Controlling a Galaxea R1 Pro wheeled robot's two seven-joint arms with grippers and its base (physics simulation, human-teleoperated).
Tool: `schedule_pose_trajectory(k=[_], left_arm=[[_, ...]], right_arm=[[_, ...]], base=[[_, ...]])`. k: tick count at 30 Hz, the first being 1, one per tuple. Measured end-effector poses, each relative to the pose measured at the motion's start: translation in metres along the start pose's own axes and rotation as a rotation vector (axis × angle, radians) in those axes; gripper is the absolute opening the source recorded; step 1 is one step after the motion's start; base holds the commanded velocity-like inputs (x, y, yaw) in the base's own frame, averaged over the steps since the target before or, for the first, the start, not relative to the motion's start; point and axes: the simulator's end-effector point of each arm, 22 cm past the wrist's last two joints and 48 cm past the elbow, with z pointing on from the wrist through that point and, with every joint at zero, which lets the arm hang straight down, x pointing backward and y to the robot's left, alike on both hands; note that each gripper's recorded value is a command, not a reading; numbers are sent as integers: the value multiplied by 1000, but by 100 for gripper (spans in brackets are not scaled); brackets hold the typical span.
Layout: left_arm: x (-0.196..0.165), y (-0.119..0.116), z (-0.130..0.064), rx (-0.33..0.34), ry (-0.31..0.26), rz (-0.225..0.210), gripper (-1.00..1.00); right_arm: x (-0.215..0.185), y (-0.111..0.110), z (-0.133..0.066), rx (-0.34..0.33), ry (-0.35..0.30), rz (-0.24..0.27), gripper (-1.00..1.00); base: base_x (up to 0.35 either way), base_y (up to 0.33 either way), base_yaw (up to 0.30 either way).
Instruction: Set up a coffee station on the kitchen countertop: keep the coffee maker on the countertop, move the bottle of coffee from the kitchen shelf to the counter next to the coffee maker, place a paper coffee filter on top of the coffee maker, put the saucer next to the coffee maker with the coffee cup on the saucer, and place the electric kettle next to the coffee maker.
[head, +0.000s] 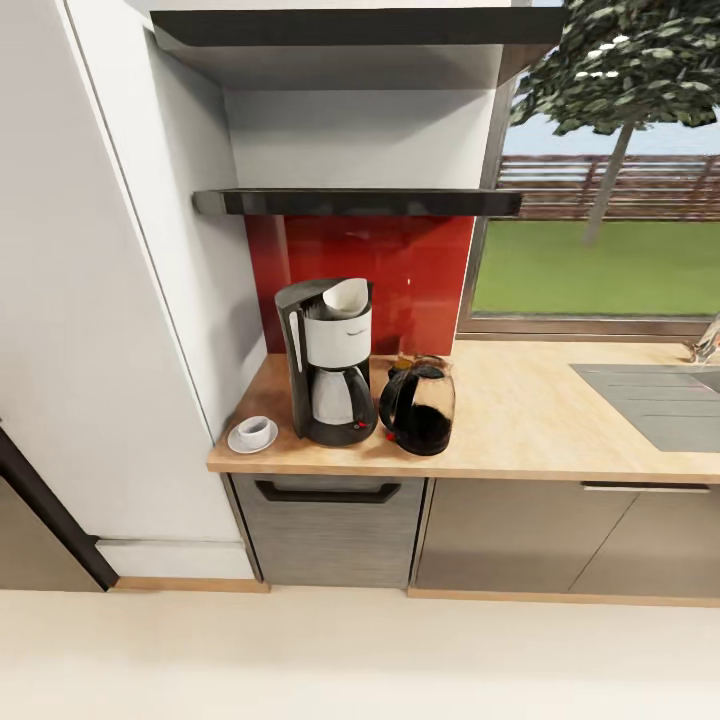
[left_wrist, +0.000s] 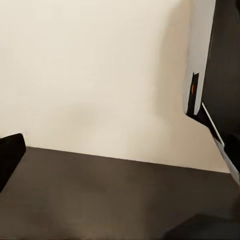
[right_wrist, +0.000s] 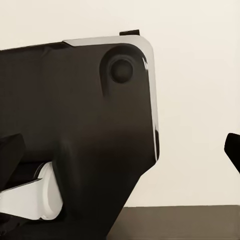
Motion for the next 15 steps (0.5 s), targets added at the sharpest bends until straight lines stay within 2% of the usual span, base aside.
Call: schedule_pose_trajectory(k=[5, 15], left_arm=[[5, 6, 0, -29, 14, -1, 100], [5, 13, 0, -42, 15, -5, 100]], right_arm=[[1, 0, 0, 0, 2, 6, 100], [1, 0, 0, 2, 4, 6, 100]], base=[[0, 0, 0], [0, 0, 0]])
